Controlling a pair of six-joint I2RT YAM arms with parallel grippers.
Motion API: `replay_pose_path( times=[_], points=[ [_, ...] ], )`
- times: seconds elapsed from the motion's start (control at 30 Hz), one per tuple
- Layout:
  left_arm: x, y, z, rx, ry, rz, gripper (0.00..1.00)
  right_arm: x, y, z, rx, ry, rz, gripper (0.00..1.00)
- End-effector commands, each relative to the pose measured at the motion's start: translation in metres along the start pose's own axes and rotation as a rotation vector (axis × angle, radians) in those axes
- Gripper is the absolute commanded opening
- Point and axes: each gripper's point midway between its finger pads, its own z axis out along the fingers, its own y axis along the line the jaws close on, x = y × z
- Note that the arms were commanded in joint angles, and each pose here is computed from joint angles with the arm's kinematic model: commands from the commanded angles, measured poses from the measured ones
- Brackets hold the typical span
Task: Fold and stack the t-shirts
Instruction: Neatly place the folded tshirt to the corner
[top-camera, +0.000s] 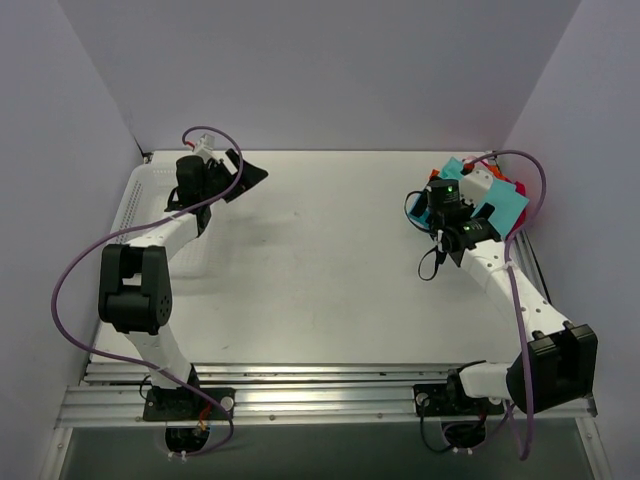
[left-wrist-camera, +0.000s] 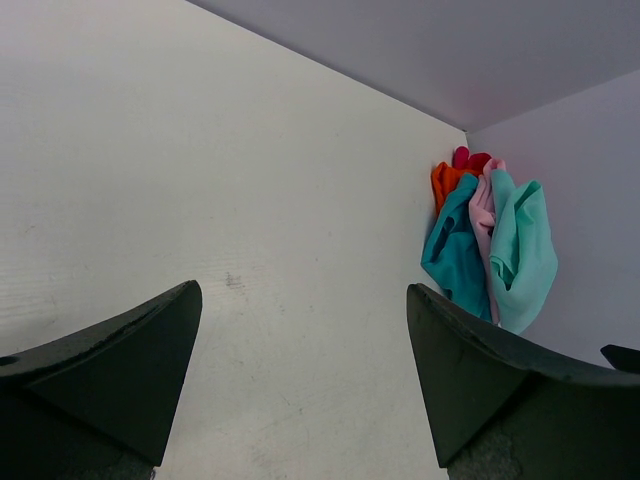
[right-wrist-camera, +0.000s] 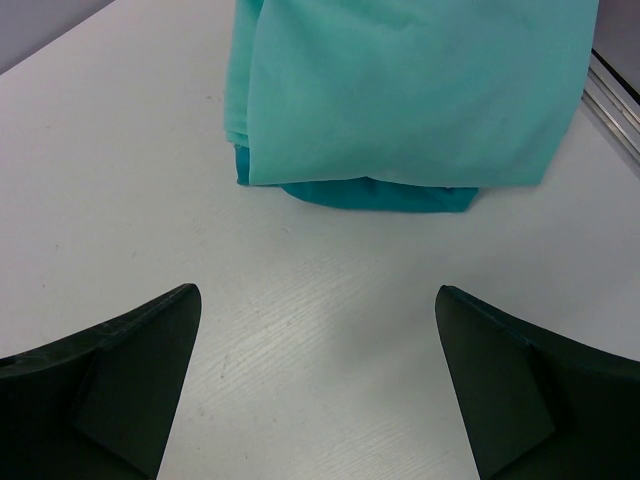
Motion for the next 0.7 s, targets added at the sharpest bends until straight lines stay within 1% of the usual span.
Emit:
replay_pose_path(
  times=[0.0, 0.67],
  points=[
    [-0.0182, -0.0198, -0.0075, 0.032, -0.047, 0.049, 0.92, -0.0136, -0.0012, -0.0045, 0.037, -0.039, 0.011, 1.00],
    [-0.0181, -0.0192, -0.0072, 0.032, -0.047, 0.054, 0.92, -0.0107, 0.0005, -0.0024, 0.068, -0.043, -0.007, 0.99]
  ],
)
